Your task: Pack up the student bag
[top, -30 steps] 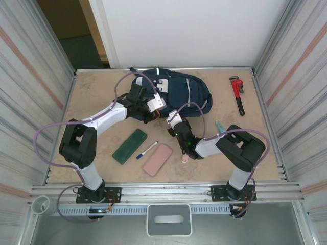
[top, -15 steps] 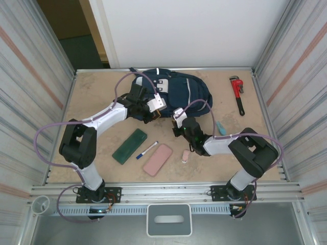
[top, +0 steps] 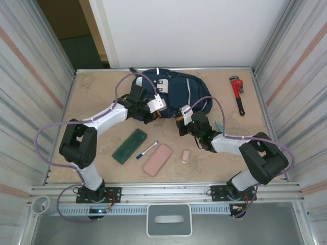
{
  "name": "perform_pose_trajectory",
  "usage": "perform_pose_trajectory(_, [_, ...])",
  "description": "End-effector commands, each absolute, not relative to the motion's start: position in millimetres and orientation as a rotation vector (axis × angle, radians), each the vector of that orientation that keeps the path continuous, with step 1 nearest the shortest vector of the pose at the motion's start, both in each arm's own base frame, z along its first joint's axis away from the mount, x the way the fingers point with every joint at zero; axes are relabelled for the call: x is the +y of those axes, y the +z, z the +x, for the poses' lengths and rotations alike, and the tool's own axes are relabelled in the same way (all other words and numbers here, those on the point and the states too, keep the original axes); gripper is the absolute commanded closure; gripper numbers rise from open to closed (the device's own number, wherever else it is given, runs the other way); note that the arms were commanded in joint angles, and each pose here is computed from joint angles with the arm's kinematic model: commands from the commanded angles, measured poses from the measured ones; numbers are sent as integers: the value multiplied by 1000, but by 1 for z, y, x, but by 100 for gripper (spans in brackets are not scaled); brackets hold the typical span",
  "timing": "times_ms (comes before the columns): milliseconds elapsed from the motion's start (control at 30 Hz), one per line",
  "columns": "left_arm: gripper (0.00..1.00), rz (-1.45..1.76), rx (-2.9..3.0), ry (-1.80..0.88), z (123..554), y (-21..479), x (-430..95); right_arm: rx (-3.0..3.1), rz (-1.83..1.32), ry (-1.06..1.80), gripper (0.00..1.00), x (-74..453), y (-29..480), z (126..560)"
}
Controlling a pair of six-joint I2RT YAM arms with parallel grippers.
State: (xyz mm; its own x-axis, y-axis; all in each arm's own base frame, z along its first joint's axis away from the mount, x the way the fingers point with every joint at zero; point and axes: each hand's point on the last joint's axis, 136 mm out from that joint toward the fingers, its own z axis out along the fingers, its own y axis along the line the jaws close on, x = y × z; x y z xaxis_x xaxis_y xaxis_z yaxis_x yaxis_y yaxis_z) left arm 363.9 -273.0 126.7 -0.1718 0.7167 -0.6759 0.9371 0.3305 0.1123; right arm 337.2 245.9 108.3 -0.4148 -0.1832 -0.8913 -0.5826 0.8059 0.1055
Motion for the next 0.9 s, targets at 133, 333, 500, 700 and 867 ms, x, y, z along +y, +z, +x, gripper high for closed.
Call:
perform_pose_trajectory(133, [100,1416,1872,-416,367,159,-270,2148,-408,525,100,221,90,344])
perform_pose_trajectory(333, [100,1401,1845,-502,359,172,-279,2147,-451,453,72,221,93,338])
perform_pose_trajectory(500, [100,1383,1834,-560,354,185,-284,2078,-521,291,62,217,106,330])
perform_pose_trajectory(700, [100,1353,1850,-599,355,194,-284,1980,-547,124,51,221,122,327])
perform_pose_trajectory(867, [100,1347,1858,-601,356,194,-284,1937,-472,-10,42,225,127,333])
